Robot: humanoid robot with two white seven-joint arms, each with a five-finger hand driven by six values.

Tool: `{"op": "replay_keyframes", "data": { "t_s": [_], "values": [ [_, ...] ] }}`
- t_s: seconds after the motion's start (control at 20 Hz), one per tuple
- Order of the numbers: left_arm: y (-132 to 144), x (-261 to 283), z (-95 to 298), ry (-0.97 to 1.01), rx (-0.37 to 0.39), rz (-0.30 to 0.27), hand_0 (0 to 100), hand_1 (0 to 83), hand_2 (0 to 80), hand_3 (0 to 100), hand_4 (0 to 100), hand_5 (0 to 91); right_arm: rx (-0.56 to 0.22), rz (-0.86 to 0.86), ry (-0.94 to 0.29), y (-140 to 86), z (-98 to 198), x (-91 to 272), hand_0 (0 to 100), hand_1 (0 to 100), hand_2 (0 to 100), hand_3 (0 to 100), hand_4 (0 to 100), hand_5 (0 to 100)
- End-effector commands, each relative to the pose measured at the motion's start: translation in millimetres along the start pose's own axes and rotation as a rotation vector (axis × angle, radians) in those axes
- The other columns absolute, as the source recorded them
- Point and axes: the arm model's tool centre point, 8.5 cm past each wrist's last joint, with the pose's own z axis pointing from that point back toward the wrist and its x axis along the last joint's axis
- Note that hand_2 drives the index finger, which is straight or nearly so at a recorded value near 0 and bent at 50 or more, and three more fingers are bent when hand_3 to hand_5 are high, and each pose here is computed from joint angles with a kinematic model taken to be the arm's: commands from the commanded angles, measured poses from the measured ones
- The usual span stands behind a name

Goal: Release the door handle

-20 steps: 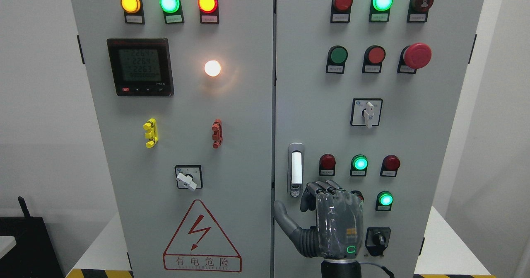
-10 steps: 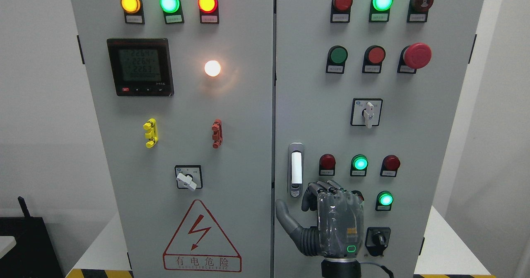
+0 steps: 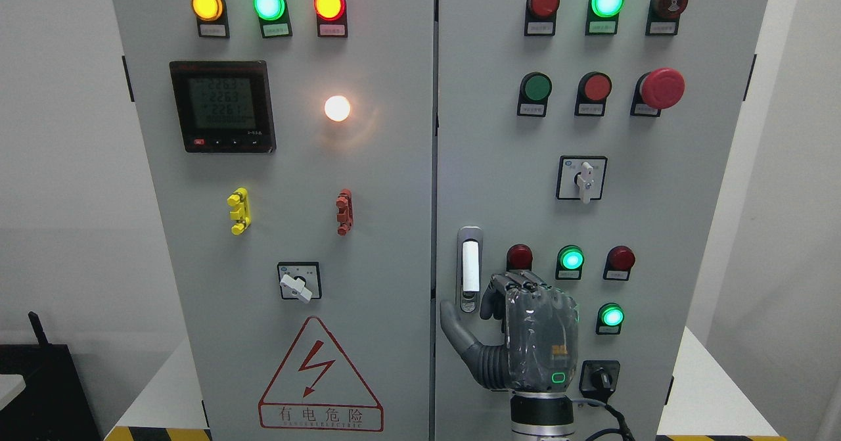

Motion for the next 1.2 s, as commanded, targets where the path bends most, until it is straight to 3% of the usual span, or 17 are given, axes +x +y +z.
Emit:
{"op": "replay_keyframes", "data": {
  "t_s": [0.0, 1.15],
  "values": [
    [-2.7, 22.6, -2.3, -0.038, -0.007, -0.015, 12, 38.9, 0.0, 0, 0, 0.0, 0.013, 0.002, 0.015, 4.6, -5.2, -4.1, 19, 58, 85, 96, 85, 91],
    [-2.6, 22.1, -2.2, -0.036, -0.006, -0.015, 12, 38.9, 0.0, 0, 0, 0.0, 0.009, 0.007, 0.026, 3.3, -6.2, -7.9, 26, 62, 87, 98, 87, 92]
  ]
}}
